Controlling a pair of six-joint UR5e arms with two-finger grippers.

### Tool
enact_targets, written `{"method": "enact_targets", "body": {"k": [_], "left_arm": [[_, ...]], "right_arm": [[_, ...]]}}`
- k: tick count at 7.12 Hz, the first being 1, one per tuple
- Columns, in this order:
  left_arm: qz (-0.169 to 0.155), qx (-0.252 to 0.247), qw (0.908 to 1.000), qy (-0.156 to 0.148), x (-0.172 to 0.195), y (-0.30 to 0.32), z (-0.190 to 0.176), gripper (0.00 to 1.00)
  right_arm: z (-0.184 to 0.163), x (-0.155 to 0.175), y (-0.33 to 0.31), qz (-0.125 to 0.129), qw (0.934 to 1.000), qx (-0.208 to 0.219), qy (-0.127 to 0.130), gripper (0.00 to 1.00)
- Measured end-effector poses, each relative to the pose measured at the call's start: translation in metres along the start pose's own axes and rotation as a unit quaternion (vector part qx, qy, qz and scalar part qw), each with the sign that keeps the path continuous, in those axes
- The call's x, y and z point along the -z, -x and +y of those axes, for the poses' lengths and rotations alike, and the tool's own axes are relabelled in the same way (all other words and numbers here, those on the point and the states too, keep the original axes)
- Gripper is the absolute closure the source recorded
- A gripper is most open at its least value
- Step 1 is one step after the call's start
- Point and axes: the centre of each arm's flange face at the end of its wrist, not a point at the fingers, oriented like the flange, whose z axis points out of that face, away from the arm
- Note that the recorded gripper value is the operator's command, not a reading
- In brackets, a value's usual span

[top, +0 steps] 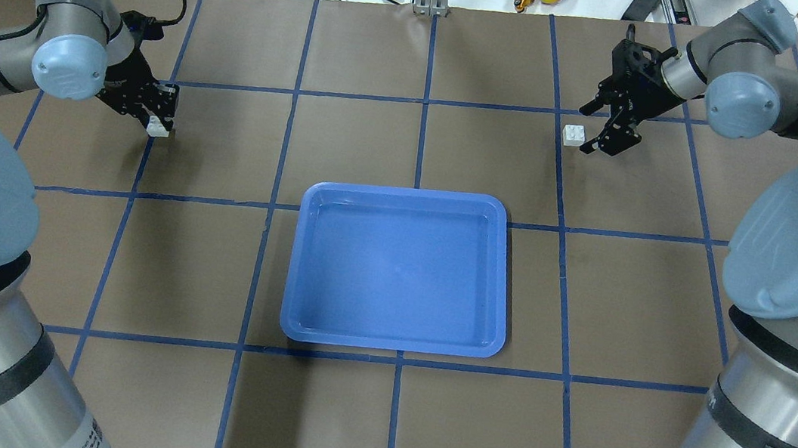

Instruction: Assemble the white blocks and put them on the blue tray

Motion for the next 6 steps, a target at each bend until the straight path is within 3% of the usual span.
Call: {"method": "enact_targets", "body": {"k": [1,2,3,6], "left_arm": [[0.002,-0.004,1.0000,0.002,0.002,0.000,0.002,1.00],[0.005,-0.006,0.9999,0.007,0.009,-0.006,0.006,1.00],[0.014,-0.007,0.9998,0.013,0.017,-0.022,0.014,1.00],[0.032,-0.017,0.9993,0.014,0.054,-0.116,0.053,1.00]], "right_arm": [[0.001,-0.002,0.000,-0.002,1.0000,0.007,-0.001,0.67],[0.001,-0.003,0.000,-0.001,0.9999,0.012,-0.001,0.83],[0.001,-0.003,0.000,0.000,0.9999,0.016,0.000,0.90],[-0.010,0.003,0.000,0.005,0.9996,0.027,-0.004,0.91]]}}
